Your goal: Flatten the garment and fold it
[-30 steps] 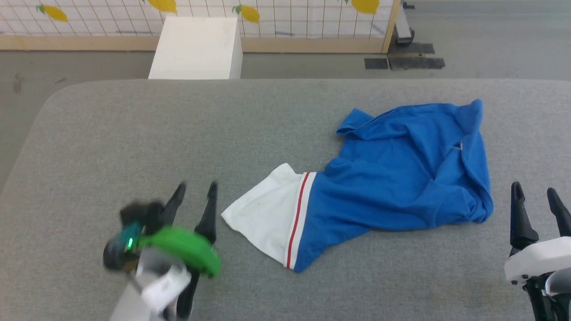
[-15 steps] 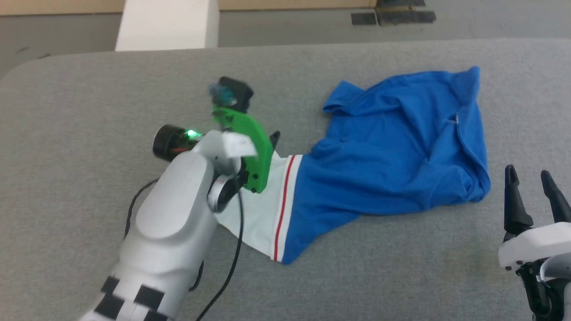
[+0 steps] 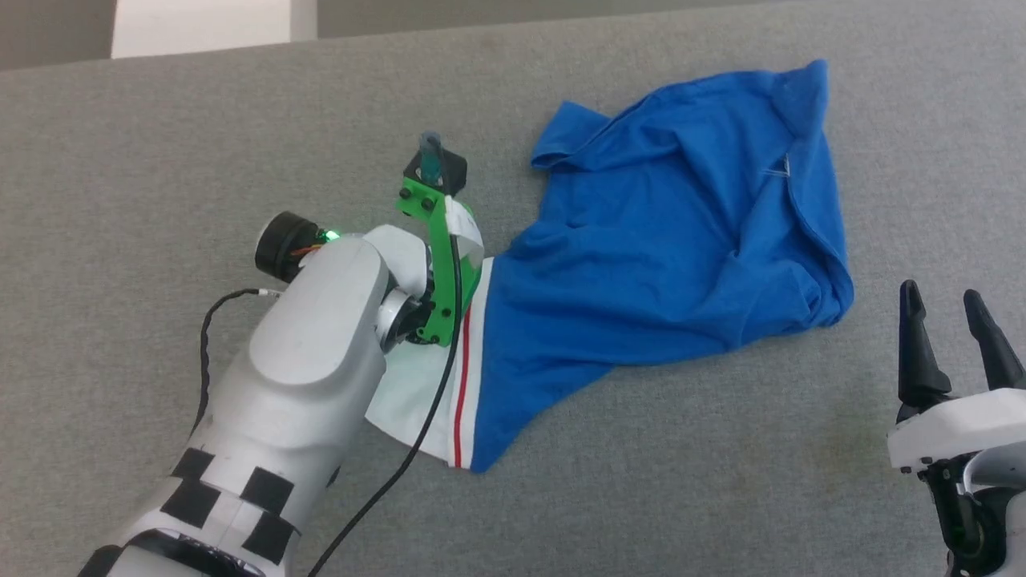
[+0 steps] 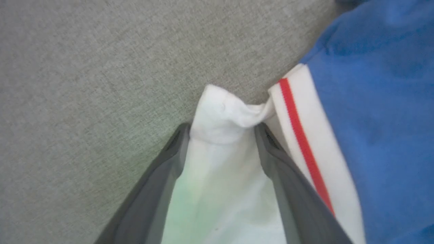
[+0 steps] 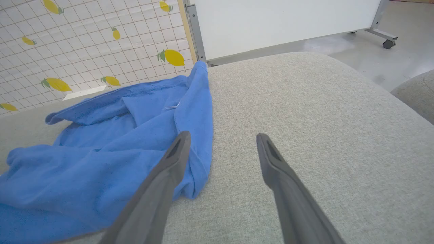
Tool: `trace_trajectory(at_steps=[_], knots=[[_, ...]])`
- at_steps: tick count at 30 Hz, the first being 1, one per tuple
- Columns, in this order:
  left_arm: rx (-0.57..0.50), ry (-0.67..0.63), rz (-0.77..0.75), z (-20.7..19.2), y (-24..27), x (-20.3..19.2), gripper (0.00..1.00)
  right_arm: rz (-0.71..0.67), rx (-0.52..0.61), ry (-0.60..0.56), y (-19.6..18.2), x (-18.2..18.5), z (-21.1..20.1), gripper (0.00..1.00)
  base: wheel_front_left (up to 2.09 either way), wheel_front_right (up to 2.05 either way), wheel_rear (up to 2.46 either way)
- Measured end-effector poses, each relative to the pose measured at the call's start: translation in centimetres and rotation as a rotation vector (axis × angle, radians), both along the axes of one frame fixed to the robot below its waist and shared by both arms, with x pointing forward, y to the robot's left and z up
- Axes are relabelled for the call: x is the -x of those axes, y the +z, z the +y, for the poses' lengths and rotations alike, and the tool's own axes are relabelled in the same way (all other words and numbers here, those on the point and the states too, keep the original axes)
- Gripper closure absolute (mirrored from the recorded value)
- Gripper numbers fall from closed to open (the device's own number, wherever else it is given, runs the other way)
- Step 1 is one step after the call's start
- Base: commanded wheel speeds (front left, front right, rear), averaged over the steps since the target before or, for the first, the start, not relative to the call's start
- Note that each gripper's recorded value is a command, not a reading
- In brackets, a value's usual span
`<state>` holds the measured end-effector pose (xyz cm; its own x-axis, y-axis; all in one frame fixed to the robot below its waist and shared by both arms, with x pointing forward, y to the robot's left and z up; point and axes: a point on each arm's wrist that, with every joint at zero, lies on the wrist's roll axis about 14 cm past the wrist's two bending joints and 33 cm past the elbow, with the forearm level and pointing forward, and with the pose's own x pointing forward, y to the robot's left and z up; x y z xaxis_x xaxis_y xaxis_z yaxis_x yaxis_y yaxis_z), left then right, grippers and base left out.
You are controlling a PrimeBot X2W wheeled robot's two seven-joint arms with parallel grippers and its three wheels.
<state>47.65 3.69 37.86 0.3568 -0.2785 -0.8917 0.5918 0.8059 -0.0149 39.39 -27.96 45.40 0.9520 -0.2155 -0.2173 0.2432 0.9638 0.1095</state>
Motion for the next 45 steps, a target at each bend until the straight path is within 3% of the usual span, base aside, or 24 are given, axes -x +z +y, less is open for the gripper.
trace_trajectory(at_steps=[1,2,3,9,16,19,23,32,37,40,41,42,45], knots=[[0.002,-0.003,0.011,-0.2,-0.2,0.0,0.68,0.005,0.001,-0.003,-0.2,0.0,-0.1,0.0,0.0,0.0,0.0],[0.009,-0.003,0.014,-0.3,-0.2,0.0,0.9,0.009,0.001,-0.005,-0.3,0.0,-0.2,0.0,0.0,0.0,0.0],[0.019,-0.002,0.02,-0.5,-0.3,0.0,1.0,0.011,0.001,-0.005,-0.4,0.0,-0.2,0.0,0.0,0.0,0.0],[0.104,0.007,-0.006,-1.4,0.5,-0.2,1.0,0.014,-0.012,0.012,-0.8,-0.7,0.5,0.0,0.0,0.0,0.0],[0.324,0.207,-0.163,0.1,4.5,-2.9,1.0,-0.001,-0.028,0.05,-0.5,-1.6,1.8,0.0,0.0,0.0,0.0],[0.401,0.331,-0.247,2.4,7.1,-4.3,1.0,-0.011,-0.034,0.072,-0.2,-2.0,2.6,0.0,0.0,0.0,0.0],[0.42,0.496,-0.312,7.5,8.3,-4.6,1.0,-0.023,-0.044,0.107,0.2,-2.6,3.9,0.0,0.0,0.0,0.0],[0.379,0.949,-0.29,20.4,4.5,2.2,1.0,-0.05,-0.062,0.184,1.3,-3.7,6.7,0.0,0.0,0.0,0.0],[0.352,1.067,-0.165,21.8,0.3,8.0,1.0,-0.055,-0.065,0.199,1.4,-3.9,7.2,0.0,0.0,0.0,0.0],[0.389,1.085,-0.167,21.5,0.4,8.7,1.0,-0.049,-0.067,0.204,1.2,-4.0,7.4,0.0,0.0,0.0,0.0],[0.401,1.09,-0.179,21.4,0.5,8.8,0.74,-0.048,-0.067,0.206,1.2,-4.0,7.5,0.0,0.0,0.0,0.0],[0.415,1.093,-0.201,21.4,0.9,8.7,0.0,-0.046,-0.068,0.21,1.2,-4.0,7.6,0.0,0.0,0.0,0.0],[0.454,1.088,-0.334,22.0,3.0,7.8,0.0,-0.053,-0.069,0.218,1.5,-4.0,7.9,0.0,0.0,0.0,0.0]])
